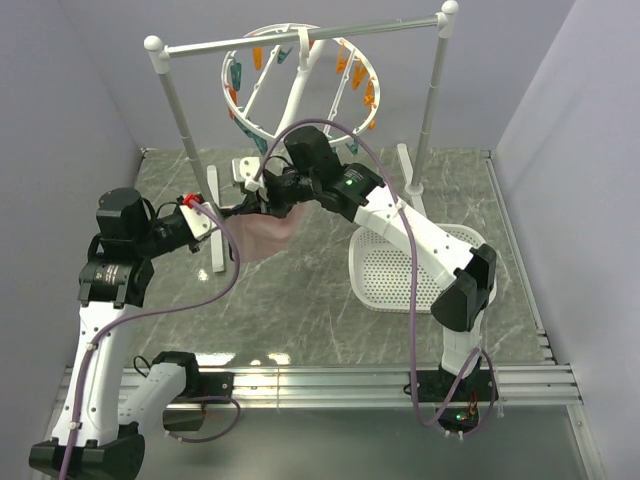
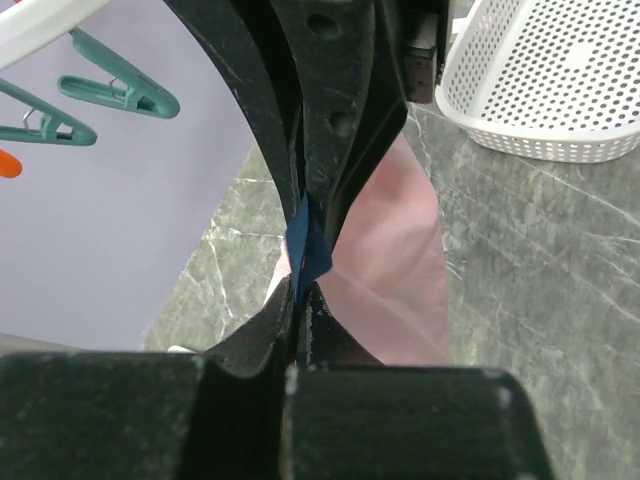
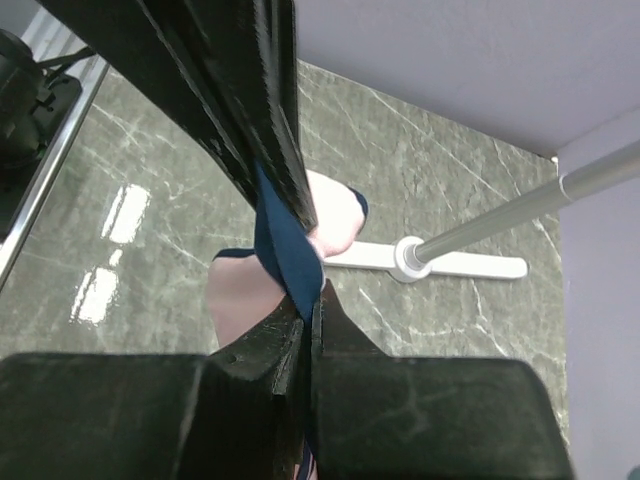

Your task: Clip the underwear to the hanger

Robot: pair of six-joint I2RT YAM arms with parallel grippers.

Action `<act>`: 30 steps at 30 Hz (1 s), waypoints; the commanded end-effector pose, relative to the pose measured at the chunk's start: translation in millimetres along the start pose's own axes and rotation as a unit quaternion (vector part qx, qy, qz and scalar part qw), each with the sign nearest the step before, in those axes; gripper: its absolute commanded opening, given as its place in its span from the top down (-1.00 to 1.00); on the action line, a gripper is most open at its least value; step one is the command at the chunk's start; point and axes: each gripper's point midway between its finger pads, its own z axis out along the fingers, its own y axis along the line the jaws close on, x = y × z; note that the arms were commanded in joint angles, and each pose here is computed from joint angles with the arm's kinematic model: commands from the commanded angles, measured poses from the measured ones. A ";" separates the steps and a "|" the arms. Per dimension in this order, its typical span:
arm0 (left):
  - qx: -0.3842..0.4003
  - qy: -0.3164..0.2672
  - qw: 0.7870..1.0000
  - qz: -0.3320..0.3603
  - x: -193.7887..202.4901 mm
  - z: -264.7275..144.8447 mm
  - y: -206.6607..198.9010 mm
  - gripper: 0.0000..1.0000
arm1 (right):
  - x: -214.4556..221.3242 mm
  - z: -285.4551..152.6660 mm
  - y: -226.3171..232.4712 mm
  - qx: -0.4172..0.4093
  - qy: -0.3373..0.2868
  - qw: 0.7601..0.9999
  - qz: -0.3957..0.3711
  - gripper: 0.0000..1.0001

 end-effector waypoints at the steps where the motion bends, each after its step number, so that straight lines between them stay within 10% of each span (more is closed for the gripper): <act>1: 0.004 -0.017 1.000 0.020 -18.8 -5.2 2.3 0.99 | -9.5 -15.8 -6.5 0.011 -0.006 1.000 0.000 1.00; 3: 0.010 -0.014 1.000 0.014 -19.2 -5.4 1.2 0.99 | -1.1 -19.6 -6.9 0.013 0.007 1.000 -0.009 0.93; 10: 0.041 -0.003 0.999 -0.001 -22.6 -3.5 0.4 0.99 | -2.2 -40.0 -10.0 0.032 0.014 0.999 -0.026 -0.30; 30: 0.065 0.005 0.996 -0.055 -21.1 6.9 -0.8 0.99 | -37.5 -20.9 10.6 0.025 -0.069 0.997 0.006 -0.36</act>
